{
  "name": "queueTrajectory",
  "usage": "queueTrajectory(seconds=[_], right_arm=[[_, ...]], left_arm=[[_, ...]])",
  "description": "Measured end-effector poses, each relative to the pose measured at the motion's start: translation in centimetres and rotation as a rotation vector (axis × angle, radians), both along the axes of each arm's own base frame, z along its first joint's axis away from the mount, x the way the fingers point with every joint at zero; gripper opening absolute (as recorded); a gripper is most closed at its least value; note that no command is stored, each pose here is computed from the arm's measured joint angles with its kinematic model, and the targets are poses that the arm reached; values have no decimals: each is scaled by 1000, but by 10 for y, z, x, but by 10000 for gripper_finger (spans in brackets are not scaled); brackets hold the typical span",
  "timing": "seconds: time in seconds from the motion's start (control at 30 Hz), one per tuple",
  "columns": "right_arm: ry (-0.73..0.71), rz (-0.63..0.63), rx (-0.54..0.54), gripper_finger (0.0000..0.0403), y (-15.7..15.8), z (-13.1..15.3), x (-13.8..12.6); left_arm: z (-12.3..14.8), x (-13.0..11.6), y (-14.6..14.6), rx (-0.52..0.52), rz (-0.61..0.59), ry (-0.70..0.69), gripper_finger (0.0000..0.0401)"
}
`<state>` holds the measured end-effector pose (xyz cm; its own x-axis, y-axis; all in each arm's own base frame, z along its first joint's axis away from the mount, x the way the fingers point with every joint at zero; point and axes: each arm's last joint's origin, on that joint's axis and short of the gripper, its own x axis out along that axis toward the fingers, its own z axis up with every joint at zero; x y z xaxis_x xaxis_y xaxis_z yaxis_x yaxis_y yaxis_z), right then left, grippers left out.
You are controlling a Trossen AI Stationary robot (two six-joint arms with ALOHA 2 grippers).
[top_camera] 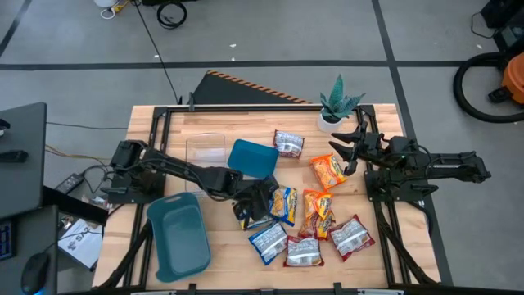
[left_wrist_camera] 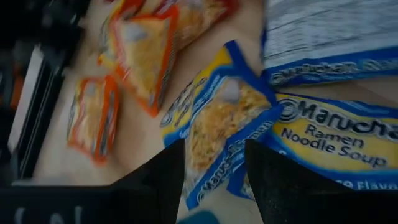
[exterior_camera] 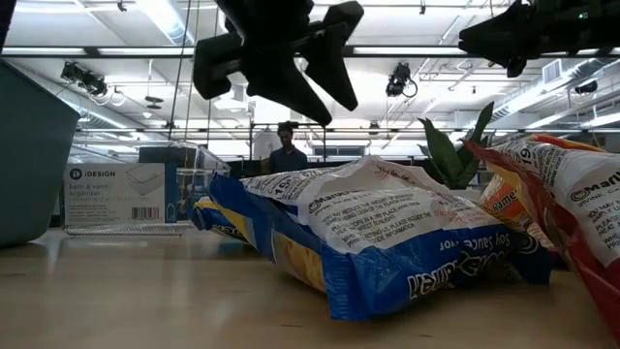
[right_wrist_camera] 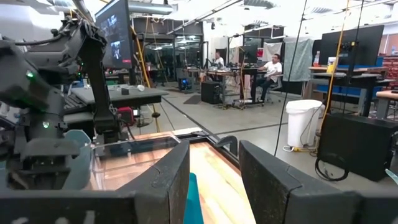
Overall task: Sort Maruchan noodles
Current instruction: Put the top right blue noodle pack into the transparent bin
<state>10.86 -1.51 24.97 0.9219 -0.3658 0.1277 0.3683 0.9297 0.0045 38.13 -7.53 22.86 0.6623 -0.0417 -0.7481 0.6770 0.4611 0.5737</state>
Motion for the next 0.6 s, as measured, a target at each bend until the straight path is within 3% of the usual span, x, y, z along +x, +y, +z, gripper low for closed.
queueTrajectory(seconds=[0.33, 0.6], right_arm=[[17, 15, 63, 144, 0, -4, 2], [23, 17, 83, 144, 0, -5, 3]], left_arm=[[-38, 15, -4, 199, -304, 32, 172], [-55, 25, -9, 246, -372, 3, 172]])
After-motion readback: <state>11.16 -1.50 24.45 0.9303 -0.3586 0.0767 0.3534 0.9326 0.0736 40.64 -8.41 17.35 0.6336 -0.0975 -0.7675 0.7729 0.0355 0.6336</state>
